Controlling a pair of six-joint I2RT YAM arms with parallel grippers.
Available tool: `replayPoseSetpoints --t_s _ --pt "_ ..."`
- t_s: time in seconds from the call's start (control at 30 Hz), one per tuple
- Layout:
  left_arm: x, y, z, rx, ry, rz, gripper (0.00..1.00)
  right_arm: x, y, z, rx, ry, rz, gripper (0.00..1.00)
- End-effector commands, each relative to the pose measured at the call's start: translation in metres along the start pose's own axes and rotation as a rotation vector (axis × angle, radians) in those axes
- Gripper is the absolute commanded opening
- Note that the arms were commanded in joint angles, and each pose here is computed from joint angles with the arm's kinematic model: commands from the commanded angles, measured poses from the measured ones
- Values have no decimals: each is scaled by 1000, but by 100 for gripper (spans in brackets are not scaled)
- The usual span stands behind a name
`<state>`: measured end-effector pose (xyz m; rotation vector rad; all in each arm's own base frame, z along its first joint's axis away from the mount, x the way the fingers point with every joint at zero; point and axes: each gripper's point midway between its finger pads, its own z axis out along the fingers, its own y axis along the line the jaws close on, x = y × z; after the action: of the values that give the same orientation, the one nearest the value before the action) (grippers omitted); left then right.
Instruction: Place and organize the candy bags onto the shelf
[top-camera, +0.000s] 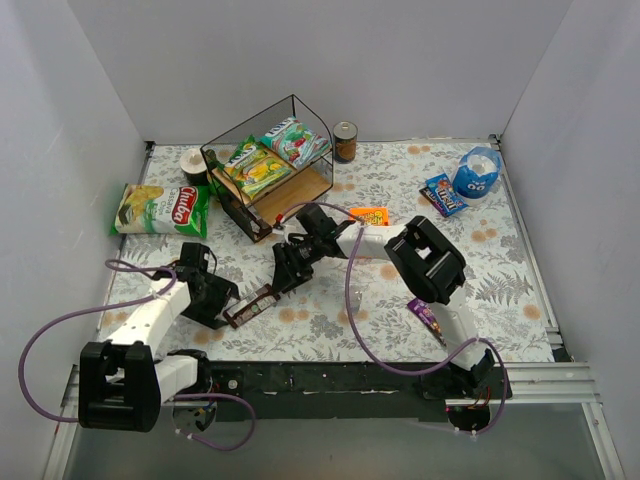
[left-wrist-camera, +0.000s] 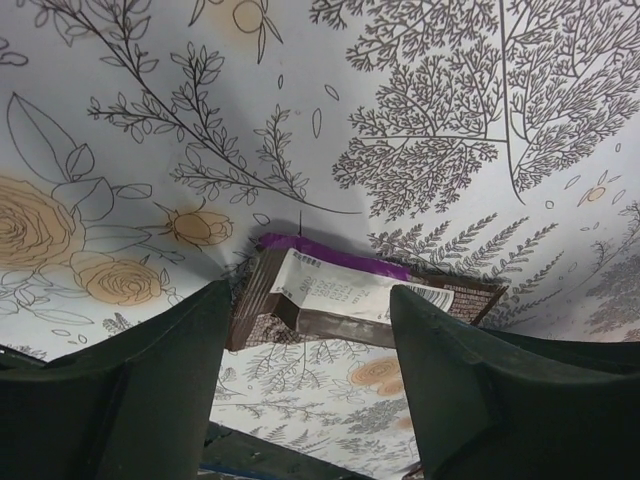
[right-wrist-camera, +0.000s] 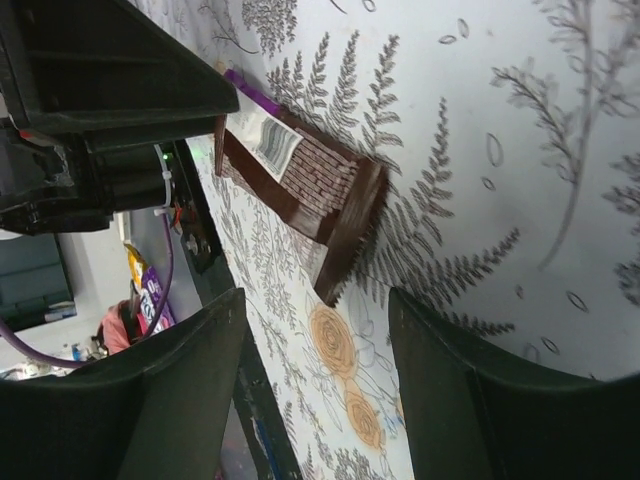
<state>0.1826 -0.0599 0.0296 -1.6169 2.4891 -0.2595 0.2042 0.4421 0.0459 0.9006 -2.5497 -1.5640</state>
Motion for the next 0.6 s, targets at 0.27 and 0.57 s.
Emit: replayPoseSetpoints --t_s 0.27,0.57 --pt "11 6 14 7 59 55 55 -2 -18 37 70 -2 32 59" --pt "11 6 15 4 66 85 55 -4 -22 39 85 -20 51 38"
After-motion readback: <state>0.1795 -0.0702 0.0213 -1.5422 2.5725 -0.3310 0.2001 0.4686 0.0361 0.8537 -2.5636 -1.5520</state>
